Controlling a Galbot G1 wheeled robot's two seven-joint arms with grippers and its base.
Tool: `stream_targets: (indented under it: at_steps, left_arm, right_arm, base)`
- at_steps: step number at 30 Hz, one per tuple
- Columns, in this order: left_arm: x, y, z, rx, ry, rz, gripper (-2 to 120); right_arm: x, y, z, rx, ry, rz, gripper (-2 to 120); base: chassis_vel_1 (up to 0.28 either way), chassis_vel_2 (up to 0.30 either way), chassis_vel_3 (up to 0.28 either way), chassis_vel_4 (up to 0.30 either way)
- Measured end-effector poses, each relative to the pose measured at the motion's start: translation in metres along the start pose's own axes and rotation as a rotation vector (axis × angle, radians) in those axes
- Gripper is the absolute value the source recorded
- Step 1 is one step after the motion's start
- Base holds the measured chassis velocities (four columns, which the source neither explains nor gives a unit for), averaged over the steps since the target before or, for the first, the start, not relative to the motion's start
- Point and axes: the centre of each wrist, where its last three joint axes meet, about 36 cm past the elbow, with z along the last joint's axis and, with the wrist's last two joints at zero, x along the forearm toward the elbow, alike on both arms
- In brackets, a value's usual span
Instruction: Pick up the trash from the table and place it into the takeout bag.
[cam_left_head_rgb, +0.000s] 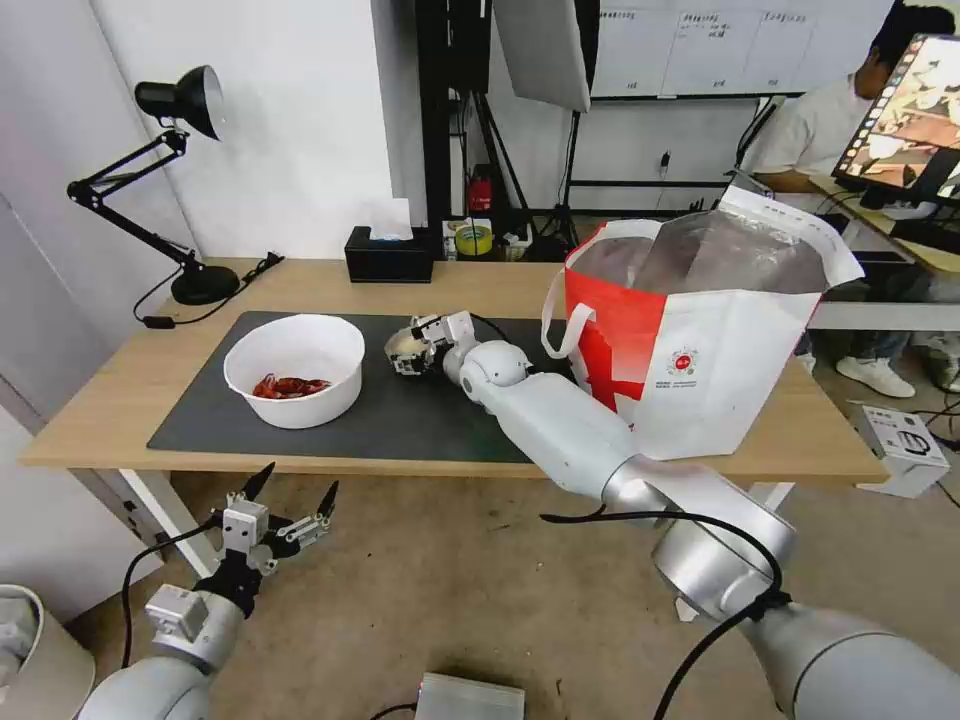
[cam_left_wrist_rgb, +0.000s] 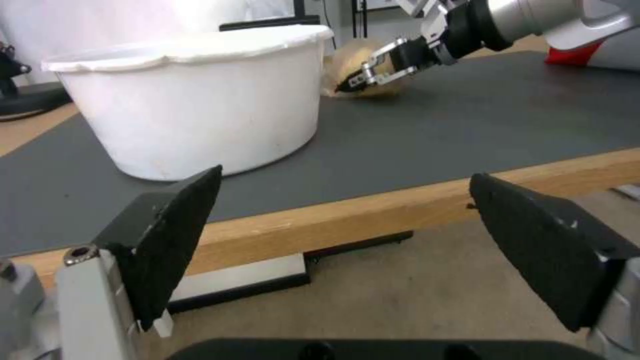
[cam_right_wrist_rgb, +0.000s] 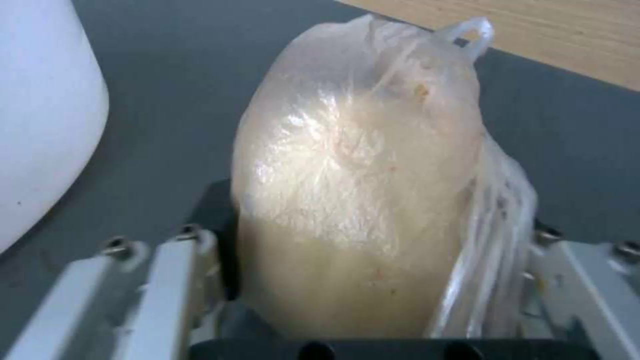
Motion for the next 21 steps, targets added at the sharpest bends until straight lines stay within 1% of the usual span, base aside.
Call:
stream_targets:
  at_steps: [1, 2, 4, 5, 6, 7, 8, 9, 10, 11, 12, 13, 15, 16, 19, 20, 21]
  left_arm:
    - [0.000, 0.001, -0.001, -0.003, -0.003, 0.001, 100]
    - [0.000, 0.001, -0.001, -0.003, -0.003, 0.001, 100]
    - [0.000, 0.001, -0.002, -0.005, -0.006, 0.003, 100]
    - [0.000, 0.001, -0.002, -0.005, -0.006, 0.003, 100]
    - [0.000, 0.001, -0.002, -0.005, -0.006, 0.003, 100]
    - [0.000, 0.000, -0.002, -0.004, -0.007, 0.003, 100]
    - [0.000, 0.000, -0.002, -0.003, -0.007, 0.003, 100]
    - [0.000, 0.000, -0.002, -0.002, -0.007, 0.003, 100]
    - [0.000, 0.000, -0.002, -0.002, -0.007, 0.003, 100]
    - [0.000, -0.001, -0.002, -0.001, -0.007, 0.004, 100]
    - [0.000, -0.002, -0.002, -0.001, -0.008, 0.004, 100]
    - [0.000, -0.002, -0.002, -0.001, -0.008, 0.004, 100]
    - [0.000, -0.003, -0.003, 0.000, -0.012, 0.006, 100]
    - [0.000, -0.003, -0.003, 0.000, -0.012, 0.006, 100]
    - [0.002, -0.003, -0.006, -0.002, -0.015, 0.007, 100]
    - [0.002, -0.003, -0.006, -0.002, -0.015, 0.007, 100]
    - [0.003, -0.004, -0.007, -0.002, -0.016, 0.007, 100]
  right_arm:
    - [0.002, 0.000, 0.000, -0.004, -0.004, 0.002, 53]
    - [0.002, 0.000, 0.000, -0.004, -0.004, 0.002, 53]
    - [0.006, -0.001, -0.001, -0.008, -0.012, 0.003, 44]
    - [0.009, -0.001, -0.001, -0.008, -0.017, 0.004, 38]
    - [0.009, -0.001, -0.001, -0.008, -0.017, 0.004, 38]
    - [0.012, -0.003, -0.002, -0.007, -0.024, 0.004, 32]
    - [0.015, -0.004, -0.001, -0.006, -0.026, 0.005, 28]
    - [0.017, -0.005, -0.001, -0.004, -0.029, 0.005, 25]
    - [0.017, -0.005, -0.001, -0.004, -0.029, 0.005, 25]
    - [0.020, -0.007, 0.000, -0.001, -0.031, 0.008, 18]
    - [0.024, -0.010, 0.002, 0.001, -0.034, 0.012, 14]
    - [0.024, -0.010, 0.002, 0.001, -0.034, 0.012, 14]
    - [0.032, -0.013, 0.005, 0.005, -0.045, 0.018, 8]
    - [0.032, -0.013, 0.005, 0.005, -0.045, 0.018, 8]
    - [0.054, -0.013, 0.003, 0.029, -0.091, 0.008, 8]
    - [0.054, -0.013, 0.003, 0.029, -0.091, 0.008, 8]
    - [0.065, -0.011, 0.001, 0.043, -0.116, 0.001, 8]
  base:
    - [0.000, 0.000, 0.000, 0.000]
    - [0.000, 0.000, 0.000, 0.000]
    - [0.000, 0.000, 0.000, 0.000]
    - [0.000, 0.000, 0.000, 0.000]
    - [0.000, 0.000, 0.000, 0.000]
    - [0.000, 0.000, 0.000, 0.000]
    - [0.000, 0.000, 0.000, 0.000]
    - [0.000, 0.000, 0.000, 0.000]
    - [0.000, 0.000, 0.000, 0.000]
    - [0.000, 0.000, 0.000, 0.000]
    - [0.000, 0.000, 0.000, 0.000]
    - [0.000, 0.000, 0.000, 0.000]
    - [0.000, 0.000, 0.000, 0.000]
    - [0.000, 0.000, 0.000, 0.000]
    - [0.000, 0.000, 0.000, 0.000]
    - [0.000, 0.000, 0.000, 0.000]
    - [0.000, 0.000, 0.000, 0.000]
